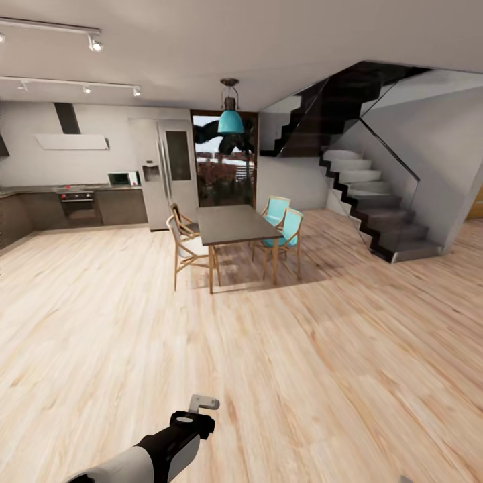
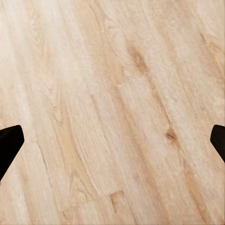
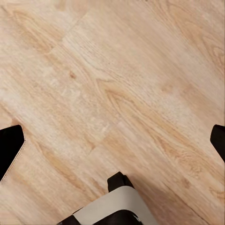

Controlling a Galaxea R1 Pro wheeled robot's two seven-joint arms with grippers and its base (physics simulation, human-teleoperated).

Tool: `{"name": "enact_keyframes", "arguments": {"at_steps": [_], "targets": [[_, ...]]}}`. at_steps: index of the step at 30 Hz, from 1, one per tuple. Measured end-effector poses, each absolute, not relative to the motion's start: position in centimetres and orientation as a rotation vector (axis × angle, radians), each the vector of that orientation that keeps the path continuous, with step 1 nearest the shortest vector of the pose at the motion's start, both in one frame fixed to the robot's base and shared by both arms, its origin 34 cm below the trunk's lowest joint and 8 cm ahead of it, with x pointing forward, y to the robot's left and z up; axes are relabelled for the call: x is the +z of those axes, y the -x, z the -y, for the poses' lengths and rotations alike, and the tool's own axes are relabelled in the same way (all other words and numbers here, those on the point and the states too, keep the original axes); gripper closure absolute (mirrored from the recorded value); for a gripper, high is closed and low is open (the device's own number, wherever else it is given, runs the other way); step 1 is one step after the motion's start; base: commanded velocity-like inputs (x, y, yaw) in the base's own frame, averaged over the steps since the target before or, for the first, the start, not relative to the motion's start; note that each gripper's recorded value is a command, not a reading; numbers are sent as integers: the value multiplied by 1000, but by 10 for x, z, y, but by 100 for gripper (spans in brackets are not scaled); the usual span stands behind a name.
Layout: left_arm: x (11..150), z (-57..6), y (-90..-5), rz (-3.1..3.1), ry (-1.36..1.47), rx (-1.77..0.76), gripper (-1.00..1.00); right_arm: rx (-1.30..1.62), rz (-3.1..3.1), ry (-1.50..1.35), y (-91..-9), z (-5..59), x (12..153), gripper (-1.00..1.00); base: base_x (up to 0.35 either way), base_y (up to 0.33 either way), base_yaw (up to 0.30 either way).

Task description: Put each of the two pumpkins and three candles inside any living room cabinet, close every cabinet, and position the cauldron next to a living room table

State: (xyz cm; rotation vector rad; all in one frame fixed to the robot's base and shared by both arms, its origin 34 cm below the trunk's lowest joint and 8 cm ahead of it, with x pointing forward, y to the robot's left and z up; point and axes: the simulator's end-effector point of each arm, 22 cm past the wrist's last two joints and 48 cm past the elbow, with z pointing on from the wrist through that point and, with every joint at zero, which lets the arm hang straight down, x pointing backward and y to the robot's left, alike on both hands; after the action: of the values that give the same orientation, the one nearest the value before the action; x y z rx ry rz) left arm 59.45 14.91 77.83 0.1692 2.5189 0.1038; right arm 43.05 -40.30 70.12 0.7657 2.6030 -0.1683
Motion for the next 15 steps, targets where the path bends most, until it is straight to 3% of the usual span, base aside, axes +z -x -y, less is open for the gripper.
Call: {"name": "enact_keyframes", "arguments": {"at_steps": [15], "targets": [[766, -148, -587, -2545, -176, 102, -100, -177, -2627, -768, -423, 403, 694, -100, 338, 0, 71]]}}
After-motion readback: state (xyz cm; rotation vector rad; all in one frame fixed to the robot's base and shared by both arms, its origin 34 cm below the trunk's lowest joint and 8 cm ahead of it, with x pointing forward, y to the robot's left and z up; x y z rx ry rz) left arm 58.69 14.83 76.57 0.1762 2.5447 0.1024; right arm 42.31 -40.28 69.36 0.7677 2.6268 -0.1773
